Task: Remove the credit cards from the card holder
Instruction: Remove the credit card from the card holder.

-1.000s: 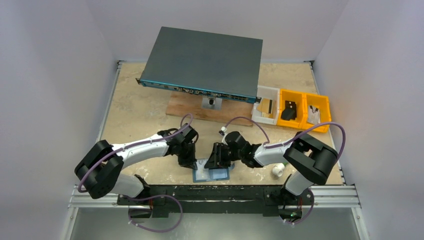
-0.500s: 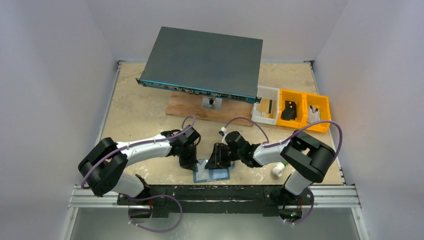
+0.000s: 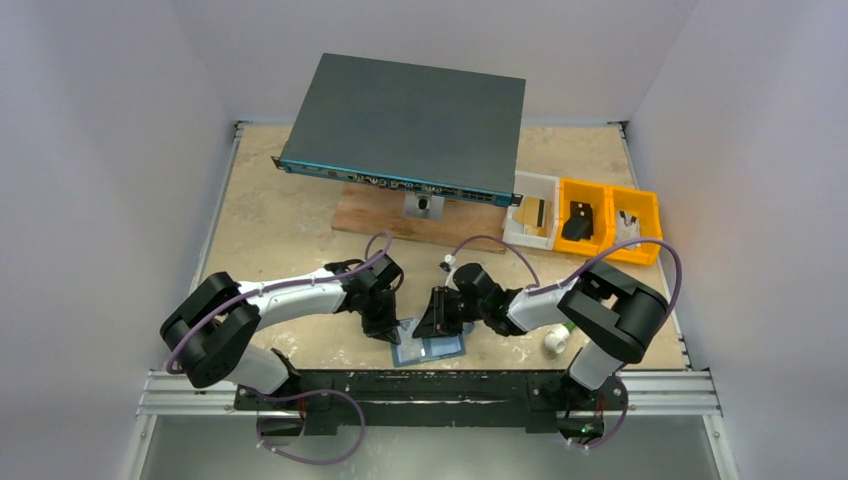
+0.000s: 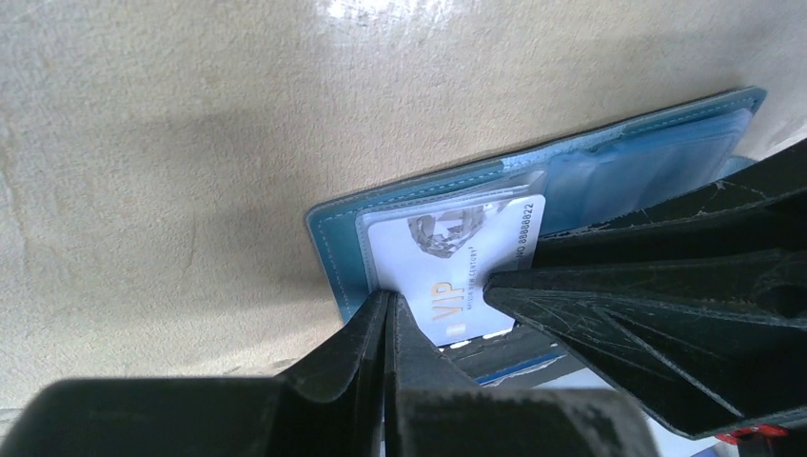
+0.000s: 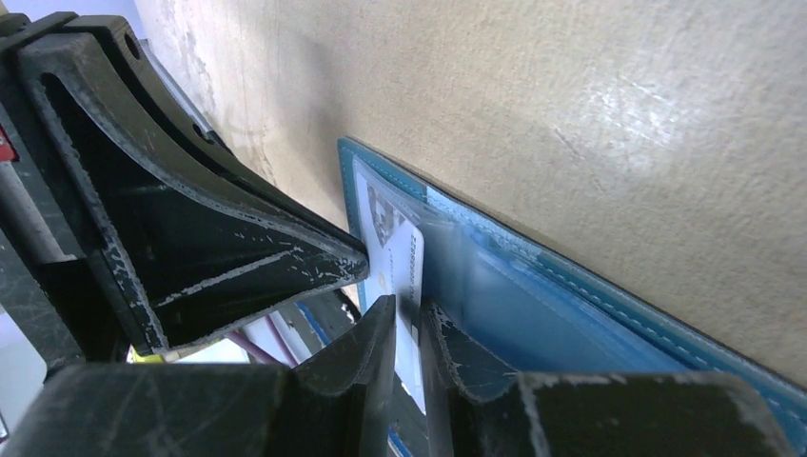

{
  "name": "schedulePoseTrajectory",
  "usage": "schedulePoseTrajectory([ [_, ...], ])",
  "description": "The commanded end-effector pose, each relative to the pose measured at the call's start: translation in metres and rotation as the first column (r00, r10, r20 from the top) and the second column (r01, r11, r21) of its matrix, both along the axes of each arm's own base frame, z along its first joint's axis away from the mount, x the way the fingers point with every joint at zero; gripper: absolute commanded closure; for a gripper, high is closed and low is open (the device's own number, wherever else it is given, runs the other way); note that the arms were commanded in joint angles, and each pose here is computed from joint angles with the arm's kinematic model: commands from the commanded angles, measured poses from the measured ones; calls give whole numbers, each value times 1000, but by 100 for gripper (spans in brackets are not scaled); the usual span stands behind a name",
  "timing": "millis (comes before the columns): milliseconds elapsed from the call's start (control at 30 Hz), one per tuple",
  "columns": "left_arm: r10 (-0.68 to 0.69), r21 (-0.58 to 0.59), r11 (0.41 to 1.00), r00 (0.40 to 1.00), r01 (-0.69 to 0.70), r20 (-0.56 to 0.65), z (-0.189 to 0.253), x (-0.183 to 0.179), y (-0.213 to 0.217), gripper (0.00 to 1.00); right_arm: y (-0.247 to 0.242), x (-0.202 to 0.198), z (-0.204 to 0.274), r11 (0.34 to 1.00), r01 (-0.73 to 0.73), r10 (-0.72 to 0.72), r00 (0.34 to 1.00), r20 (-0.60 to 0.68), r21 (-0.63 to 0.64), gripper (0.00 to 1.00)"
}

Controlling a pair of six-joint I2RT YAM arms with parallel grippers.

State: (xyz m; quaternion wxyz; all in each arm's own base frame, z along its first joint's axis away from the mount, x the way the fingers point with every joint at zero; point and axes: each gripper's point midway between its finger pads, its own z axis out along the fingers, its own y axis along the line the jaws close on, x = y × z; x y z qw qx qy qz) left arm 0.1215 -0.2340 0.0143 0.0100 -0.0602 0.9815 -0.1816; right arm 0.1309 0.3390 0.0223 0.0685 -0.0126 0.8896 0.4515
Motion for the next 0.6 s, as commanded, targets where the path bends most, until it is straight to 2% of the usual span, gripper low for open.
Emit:
schedulePoseTrajectory([
  [0,49,102,993,999,-51,22,-14,5,16,100,-1,2,11,998,0,0,1000,14,67,84],
  [300,66,135,989,998,-66,2,-22,1,24,100,1,1,25,984,-5,2,1000,15,179,82],
  [567,65,133,989,998,-65,3,-21,1,23,100,3,-2,23,978,-9,11,1000,-7,209,87],
])
